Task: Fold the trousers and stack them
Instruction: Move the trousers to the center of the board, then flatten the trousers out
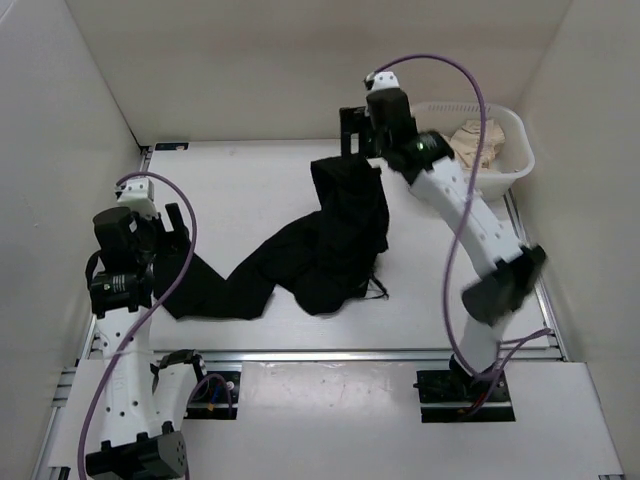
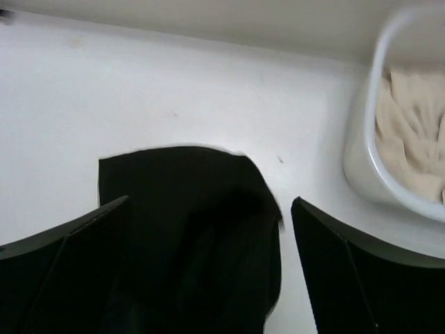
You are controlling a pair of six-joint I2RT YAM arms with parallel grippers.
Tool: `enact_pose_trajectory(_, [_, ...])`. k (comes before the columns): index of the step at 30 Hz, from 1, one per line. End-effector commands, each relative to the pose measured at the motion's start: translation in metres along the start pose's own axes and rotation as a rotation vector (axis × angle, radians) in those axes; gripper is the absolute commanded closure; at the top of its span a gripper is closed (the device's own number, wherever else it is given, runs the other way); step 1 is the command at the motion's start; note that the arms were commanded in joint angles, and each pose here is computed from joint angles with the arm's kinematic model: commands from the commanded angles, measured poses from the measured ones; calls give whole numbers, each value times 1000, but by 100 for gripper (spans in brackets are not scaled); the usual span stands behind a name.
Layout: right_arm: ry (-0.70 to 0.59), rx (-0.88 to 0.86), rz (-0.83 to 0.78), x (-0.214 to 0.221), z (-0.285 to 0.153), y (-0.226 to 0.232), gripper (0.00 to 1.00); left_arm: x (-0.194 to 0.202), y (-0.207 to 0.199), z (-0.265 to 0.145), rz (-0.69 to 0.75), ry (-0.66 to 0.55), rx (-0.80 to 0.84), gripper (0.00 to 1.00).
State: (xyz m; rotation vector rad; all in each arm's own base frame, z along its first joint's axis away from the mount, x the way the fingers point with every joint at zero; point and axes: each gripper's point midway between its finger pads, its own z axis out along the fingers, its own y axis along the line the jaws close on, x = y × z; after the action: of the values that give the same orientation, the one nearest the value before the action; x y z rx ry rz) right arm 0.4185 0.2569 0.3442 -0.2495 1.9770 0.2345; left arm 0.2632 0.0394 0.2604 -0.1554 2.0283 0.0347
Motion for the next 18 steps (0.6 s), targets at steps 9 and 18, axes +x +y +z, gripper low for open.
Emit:
enact_pose_trajectory(9, [482, 44, 226, 155, 5, -57, 1, 104, -18, 31, -56, 554, 97, 0])
enact_pose_trajectory(18, [620, -60, 509, 274, -39, -19, 2, 205, -79, 17, 80, 792, 332, 0])
